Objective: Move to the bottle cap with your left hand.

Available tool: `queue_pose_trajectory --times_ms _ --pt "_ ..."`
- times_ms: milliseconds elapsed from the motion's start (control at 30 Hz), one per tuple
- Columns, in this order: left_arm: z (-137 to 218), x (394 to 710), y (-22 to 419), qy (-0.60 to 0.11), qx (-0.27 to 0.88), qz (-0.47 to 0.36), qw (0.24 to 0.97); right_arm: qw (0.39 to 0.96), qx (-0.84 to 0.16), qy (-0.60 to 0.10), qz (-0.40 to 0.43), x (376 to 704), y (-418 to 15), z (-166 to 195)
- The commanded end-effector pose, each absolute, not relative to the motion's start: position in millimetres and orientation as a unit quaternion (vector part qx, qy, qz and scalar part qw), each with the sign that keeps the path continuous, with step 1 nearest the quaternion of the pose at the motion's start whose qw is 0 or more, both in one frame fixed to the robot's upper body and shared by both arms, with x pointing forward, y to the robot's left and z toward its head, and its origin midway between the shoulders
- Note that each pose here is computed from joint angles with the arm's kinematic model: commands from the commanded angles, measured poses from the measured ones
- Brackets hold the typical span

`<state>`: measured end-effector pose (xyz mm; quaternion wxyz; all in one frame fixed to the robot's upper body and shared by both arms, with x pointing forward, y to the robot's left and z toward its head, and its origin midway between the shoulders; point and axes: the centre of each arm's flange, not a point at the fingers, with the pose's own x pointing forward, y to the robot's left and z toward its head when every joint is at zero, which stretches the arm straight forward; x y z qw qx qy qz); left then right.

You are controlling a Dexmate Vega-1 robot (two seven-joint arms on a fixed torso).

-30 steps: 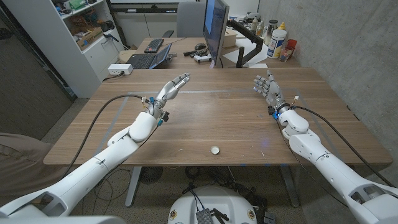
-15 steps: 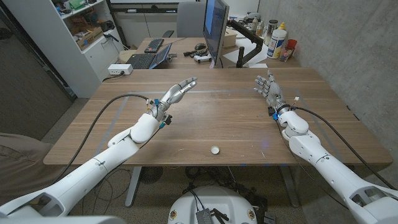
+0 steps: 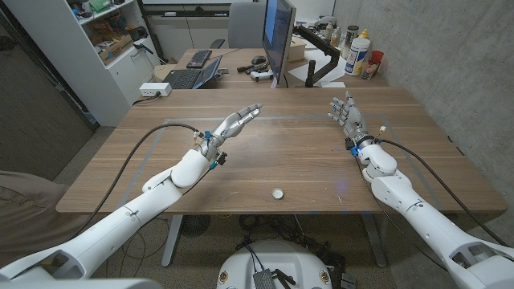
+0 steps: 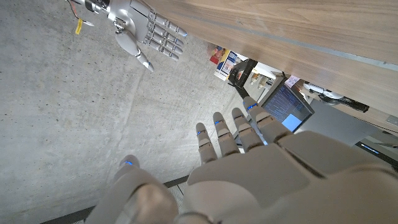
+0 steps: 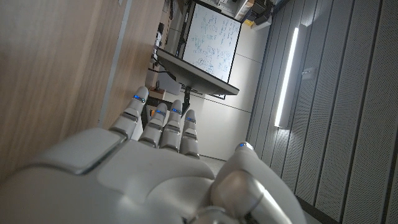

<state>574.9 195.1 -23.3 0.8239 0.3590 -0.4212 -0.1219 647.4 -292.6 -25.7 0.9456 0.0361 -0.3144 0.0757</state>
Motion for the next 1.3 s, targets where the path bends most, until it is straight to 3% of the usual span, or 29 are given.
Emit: queue_pose_trajectory --times_ms 33,900,1300 --pt "-26 568 187 -0.429 0.378 -0.136 0.809 0.946 0.035 -0.316 0.066 650 -294 -26" --pt "-19 546 175 -0.429 0.452 -0.158 0.766 0.945 0.026 -0.321 0.065 655 -306 -22" --pt "-18 544 171 -0.420 0.479 -0.172 0.752 0.936 -0.028 -0.335 0.101 652 -306 -17"
